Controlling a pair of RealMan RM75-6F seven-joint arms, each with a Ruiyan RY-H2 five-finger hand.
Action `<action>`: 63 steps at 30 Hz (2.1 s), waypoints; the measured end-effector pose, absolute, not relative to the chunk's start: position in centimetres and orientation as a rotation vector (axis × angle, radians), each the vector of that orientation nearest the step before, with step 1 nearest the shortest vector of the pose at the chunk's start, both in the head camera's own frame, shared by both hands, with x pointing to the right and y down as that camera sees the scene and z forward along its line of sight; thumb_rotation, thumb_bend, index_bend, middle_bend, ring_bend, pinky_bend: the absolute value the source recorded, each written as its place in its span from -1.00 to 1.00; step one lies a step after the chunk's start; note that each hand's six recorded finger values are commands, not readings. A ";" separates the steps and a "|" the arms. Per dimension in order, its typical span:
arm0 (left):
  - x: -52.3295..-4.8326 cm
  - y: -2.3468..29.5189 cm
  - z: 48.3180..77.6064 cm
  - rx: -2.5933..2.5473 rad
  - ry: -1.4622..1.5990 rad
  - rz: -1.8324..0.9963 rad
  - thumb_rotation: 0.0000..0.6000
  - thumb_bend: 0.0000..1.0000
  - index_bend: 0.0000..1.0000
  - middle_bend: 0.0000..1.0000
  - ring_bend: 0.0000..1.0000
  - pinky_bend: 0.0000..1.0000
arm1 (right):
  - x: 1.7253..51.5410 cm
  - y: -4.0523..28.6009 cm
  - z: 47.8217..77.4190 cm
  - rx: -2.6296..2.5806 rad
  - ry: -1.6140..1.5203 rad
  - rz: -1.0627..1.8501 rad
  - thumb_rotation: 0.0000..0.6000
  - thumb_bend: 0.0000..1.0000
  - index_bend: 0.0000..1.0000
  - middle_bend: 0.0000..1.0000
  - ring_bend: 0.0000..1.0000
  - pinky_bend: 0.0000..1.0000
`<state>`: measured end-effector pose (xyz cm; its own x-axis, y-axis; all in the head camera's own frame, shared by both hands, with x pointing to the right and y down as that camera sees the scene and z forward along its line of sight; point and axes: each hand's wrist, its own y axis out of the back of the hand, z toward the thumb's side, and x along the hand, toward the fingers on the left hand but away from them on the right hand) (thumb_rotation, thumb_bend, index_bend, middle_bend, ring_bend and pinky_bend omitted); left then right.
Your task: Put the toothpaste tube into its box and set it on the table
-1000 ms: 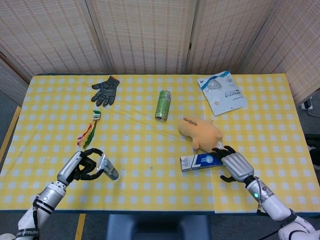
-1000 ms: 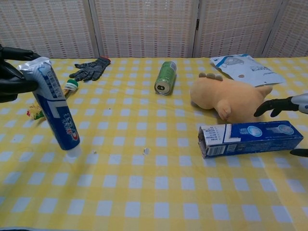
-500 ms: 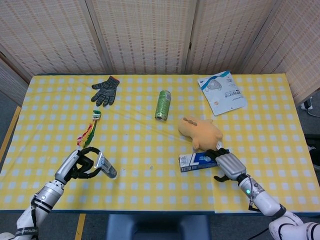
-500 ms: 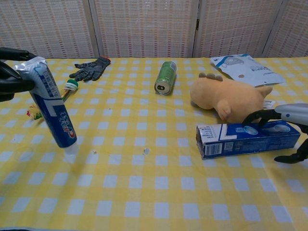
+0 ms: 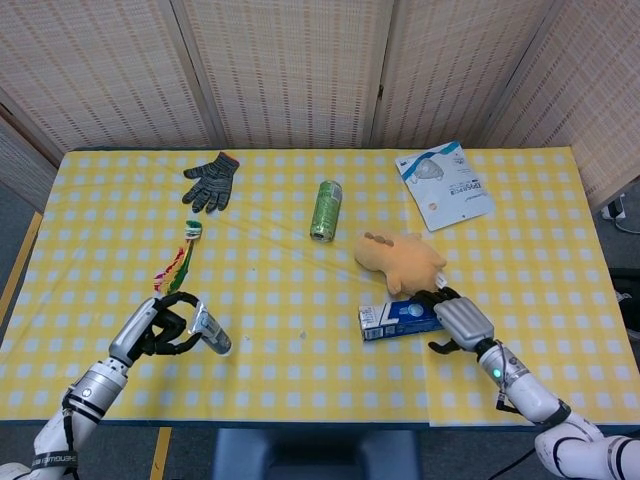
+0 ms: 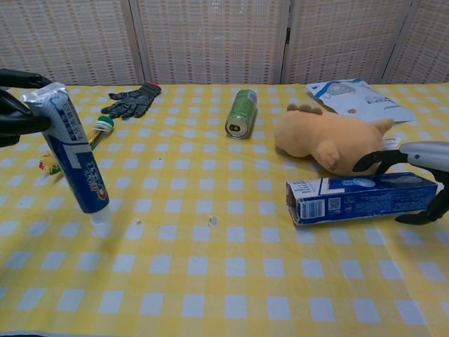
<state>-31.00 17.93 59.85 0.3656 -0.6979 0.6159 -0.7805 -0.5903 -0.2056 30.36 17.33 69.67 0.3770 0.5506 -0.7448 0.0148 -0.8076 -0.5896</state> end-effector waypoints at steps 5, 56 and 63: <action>-30.9 17.9 60.0 2.494 -1.354 1.038 1.00 0.08 1.00 1.00 1.00 1.00 | 30.5 16.8 69.9 -2.149 -0.493 1.444 1.00 -0.40 -0.66 -0.75 -0.63 -0.79; -31.3 17.6 58.6 2.491 -1.403 1.008 1.00 0.08 1.00 1.00 1.00 1.00 | 29.0 17.3 69.4 -2.104 -0.604 1.338 1.00 -0.40 -0.11 -0.29 -0.27 -0.25; -31.3 17.2 57.8 2.488 -1.427 0.987 1.00 0.08 1.00 1.00 1.00 1.00 | 28.3 17.0 67.9 -2.252 -0.799 1.209 1.00 -0.40 -0.11 -0.29 -0.26 -0.25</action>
<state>-31.32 17.17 57.76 0.3474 -0.7341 0.5834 -0.8048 -0.5528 -0.2163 28.28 16.98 67.91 0.4453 0.6773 -0.5857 0.2731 -0.7257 -0.6315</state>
